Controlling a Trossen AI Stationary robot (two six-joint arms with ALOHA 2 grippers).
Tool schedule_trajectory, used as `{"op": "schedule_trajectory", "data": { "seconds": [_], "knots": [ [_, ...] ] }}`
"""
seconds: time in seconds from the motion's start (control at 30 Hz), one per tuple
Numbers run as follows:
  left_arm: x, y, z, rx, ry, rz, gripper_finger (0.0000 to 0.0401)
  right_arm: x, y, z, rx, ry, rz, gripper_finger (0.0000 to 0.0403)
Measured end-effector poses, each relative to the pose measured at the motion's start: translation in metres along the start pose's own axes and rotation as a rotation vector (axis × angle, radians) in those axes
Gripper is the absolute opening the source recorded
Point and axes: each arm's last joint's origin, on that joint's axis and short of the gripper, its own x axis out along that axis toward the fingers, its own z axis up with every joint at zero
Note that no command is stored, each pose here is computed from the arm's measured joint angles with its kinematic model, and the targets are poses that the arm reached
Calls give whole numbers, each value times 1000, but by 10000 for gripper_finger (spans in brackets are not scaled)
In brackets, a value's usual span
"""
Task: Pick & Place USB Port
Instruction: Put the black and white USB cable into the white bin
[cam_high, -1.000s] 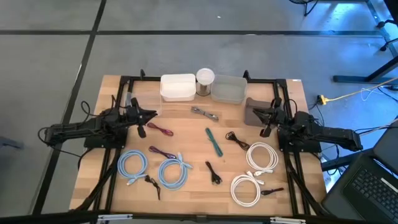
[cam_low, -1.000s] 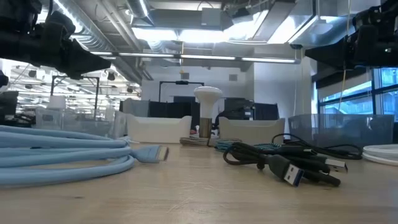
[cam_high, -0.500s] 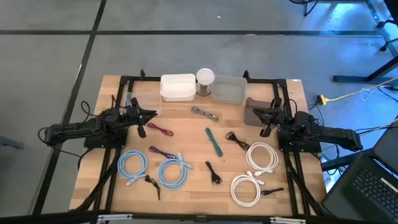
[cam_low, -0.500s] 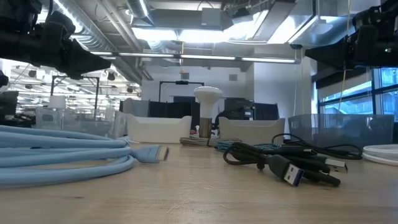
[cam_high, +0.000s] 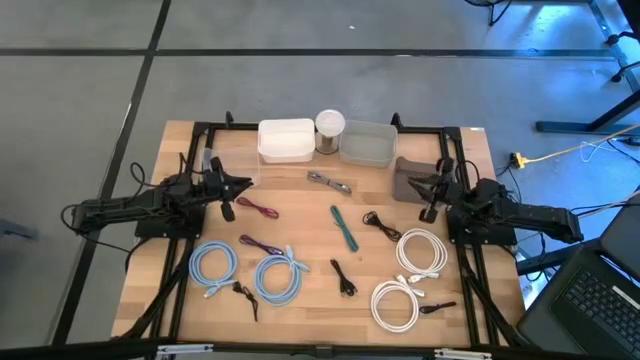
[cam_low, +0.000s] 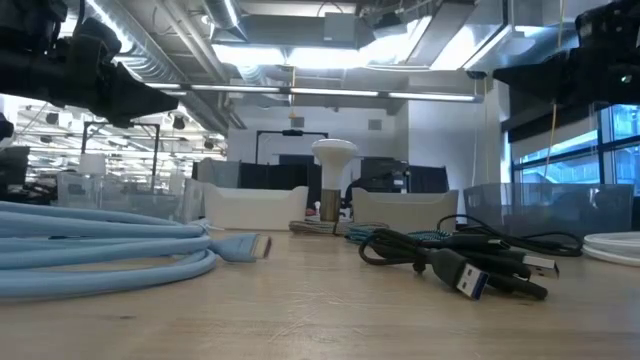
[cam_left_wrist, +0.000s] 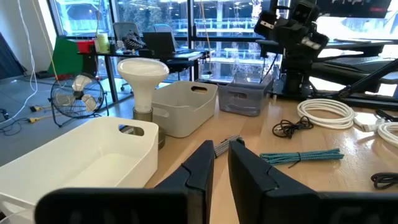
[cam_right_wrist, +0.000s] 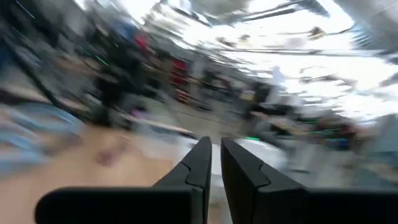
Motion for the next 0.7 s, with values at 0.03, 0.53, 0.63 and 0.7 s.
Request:
{"op": "schedule_trajectory", "data": {
  "seconds": [0.03, 0.53, 0.63, 0.7],
  "knots": [
    [0, 0, 0, 0, 0, 0, 40, 0, 0, 2, 47, -30, 31, 39],
    [0, 0, 8, -28, -83, 5, 40, 13, 3, 64, 384, -266, 438, 39],
    [-1, 0, 15, -47, -157, 17, 38, 34, 12, 79, 341, -223, 513, 39],
    [-2, 0, 20, -68, -211, 14, 38, 54, 21, 84, 322, -165, 558, 39]
  ]
}}
